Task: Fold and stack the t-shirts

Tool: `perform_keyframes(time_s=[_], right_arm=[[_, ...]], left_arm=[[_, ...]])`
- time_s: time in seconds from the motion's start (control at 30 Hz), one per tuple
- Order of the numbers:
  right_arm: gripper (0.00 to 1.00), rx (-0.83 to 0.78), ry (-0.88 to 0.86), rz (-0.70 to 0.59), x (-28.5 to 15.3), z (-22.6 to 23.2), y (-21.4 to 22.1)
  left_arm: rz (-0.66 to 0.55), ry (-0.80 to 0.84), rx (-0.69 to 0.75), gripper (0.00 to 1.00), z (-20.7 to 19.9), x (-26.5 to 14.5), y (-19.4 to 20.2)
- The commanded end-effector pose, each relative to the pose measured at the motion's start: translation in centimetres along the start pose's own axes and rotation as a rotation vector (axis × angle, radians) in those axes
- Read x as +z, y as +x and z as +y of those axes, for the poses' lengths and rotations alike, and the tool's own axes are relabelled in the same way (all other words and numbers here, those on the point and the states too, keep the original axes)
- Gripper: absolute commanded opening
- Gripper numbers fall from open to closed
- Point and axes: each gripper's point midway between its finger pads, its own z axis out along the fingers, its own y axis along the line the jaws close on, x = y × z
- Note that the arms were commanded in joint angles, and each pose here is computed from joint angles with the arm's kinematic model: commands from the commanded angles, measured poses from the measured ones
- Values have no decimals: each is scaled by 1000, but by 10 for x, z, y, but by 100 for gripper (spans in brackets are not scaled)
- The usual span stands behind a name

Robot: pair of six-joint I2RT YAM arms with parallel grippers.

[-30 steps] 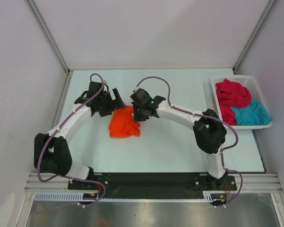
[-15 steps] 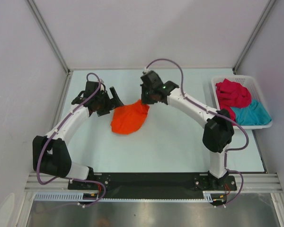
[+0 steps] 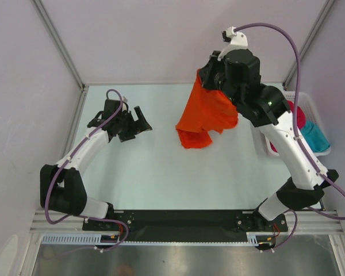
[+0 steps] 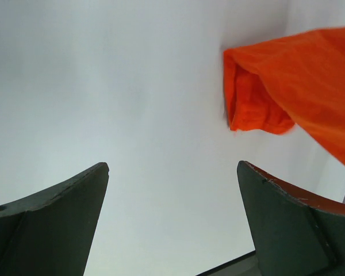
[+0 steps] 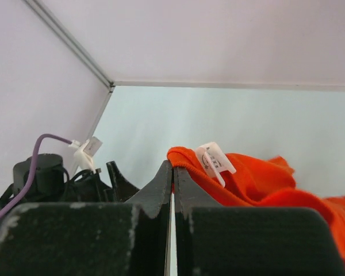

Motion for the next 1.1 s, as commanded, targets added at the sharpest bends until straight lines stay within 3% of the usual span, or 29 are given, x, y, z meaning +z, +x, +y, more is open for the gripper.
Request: perform_keyframes(time_s=[0.0, 0.2, 0.43, 0.53, 0.77, 1.07], right_arm=[[0, -71, 58, 72, 29, -6, 27], [0, -99, -5, 56, 46, 29, 14], [0, -82, -78, -44, 30, 54, -19], [0, -91, -27, -52, 29, 40, -20], [0, -51, 89, 72, 54, -19, 20], [0, -52, 79, 95, 52, -18, 29]], left_arm=[[2, 57, 1, 100, -8, 1, 0], [62, 110, 41, 100, -17, 11, 16], [121, 140, 85, 100, -31, 27, 33], [131, 147, 84, 100, -34, 31, 34], [137, 152, 89, 100, -36, 34, 36], [129, 153, 81, 100, -40, 36, 32]])
